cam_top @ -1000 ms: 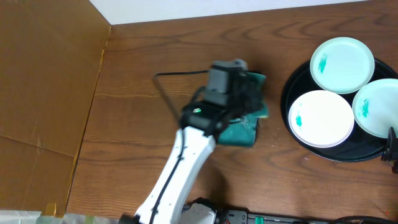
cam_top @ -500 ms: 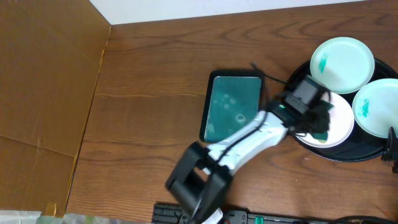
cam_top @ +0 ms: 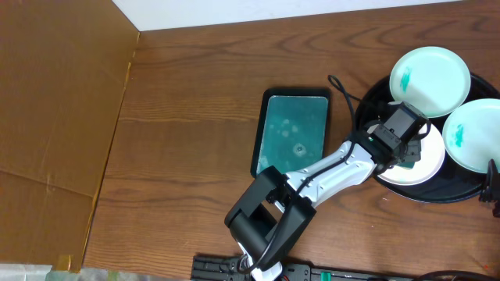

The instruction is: Clean dirty plates on tray and stack at the side

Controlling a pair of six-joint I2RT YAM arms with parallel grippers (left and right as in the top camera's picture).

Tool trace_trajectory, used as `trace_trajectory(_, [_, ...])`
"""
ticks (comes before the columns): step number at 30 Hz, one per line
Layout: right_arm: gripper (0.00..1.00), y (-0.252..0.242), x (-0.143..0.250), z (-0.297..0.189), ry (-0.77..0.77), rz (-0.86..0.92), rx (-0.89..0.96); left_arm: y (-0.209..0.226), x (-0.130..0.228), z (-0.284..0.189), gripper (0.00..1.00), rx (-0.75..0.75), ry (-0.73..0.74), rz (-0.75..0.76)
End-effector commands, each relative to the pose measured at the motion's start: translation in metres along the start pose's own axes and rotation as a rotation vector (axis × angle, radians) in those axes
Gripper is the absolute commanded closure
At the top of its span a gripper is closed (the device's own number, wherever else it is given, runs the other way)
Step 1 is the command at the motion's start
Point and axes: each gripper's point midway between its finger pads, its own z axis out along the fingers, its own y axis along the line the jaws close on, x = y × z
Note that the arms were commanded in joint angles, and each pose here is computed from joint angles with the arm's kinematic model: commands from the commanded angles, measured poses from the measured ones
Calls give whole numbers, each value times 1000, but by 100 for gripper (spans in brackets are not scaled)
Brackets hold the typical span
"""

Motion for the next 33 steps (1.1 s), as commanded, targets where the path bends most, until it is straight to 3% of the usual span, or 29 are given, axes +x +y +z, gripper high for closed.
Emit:
trace_trajectory(1, [1, -2, 2, 0, 2, -12, 9, 6, -2, 5, 58, -28, -18, 1])
trace_trajectory(10, [1, -2, 1, 0, 2, -12, 9, -6, -18, -18, 43, 15, -68, 60])
trace_trajectory(16, [1, -2, 1, 0, 1, -12, 9, -14, -60, -83, 40, 78, -212, 102])
trace_trajectory(22, [1, -2, 1, 0, 2, -12, 9, 39, -97, -150, 34, -25, -331, -5])
trace_trajectory(33, [1, -2, 2, 0, 2, -12, 9, 153, -92, -191, 21, -267, -267, -218])
